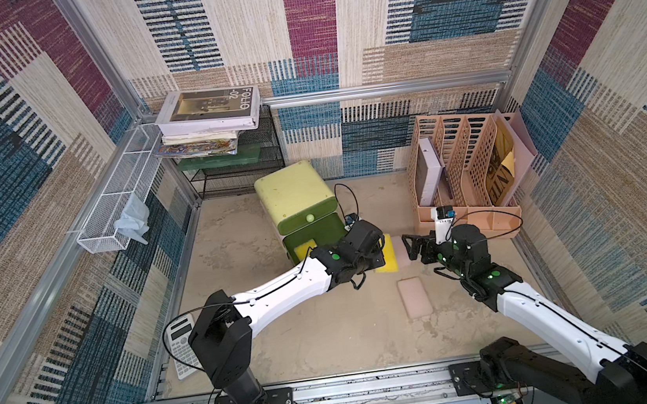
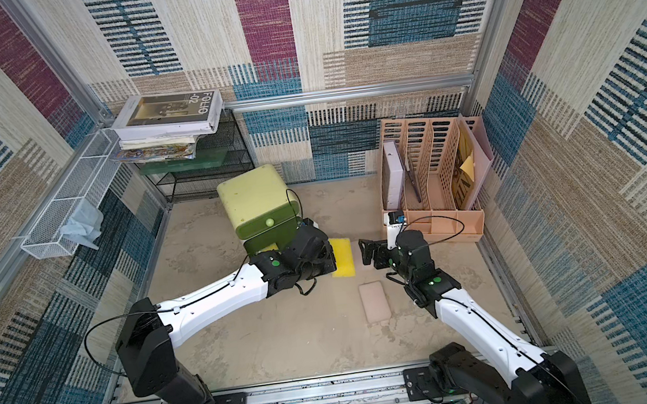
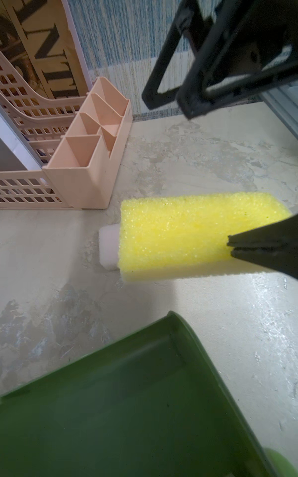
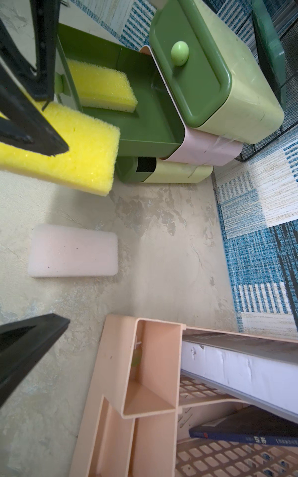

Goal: Take the sponge out of the drawer
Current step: Place the sponge at the center of the board.

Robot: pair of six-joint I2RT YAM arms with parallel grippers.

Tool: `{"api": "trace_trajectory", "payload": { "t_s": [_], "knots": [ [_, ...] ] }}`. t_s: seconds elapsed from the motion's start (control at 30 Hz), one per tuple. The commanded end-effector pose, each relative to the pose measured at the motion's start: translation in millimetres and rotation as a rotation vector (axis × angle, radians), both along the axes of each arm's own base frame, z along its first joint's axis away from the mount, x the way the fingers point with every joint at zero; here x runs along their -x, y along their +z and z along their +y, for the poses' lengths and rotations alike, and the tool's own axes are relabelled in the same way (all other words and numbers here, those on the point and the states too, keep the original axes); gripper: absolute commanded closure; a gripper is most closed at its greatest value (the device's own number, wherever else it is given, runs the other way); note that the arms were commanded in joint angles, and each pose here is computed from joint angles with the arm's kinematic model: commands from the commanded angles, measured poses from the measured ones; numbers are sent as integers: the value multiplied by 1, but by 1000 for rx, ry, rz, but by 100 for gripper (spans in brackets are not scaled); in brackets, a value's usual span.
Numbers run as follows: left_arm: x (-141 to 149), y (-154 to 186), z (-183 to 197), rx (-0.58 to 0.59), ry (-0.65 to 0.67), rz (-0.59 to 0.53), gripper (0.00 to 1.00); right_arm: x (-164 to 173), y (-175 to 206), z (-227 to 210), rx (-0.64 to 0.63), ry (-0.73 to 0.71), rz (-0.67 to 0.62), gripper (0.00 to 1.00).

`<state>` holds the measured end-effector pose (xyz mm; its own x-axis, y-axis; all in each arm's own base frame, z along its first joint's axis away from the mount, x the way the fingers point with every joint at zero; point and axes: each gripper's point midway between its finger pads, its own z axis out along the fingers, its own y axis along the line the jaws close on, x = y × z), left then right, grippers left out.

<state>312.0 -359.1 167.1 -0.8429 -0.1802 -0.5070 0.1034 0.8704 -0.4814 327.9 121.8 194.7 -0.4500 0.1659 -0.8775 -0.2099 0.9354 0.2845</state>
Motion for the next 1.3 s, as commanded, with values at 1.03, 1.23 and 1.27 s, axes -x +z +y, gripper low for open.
{"api": "trace_trajectory", "payload": {
  "t_s": [1.03,1.23,1.27],
  "knots": [
    [18,-81,7,-74,70,166,80,1,8,5,-30,26,-27,1],
    [18,-72,6,-52,67,156,73,1,9,5,-32,28,-28,1],
    [19,-69,6,-46,64,154,72,1,9,5,-34,30,-29,1]
  ]
}}
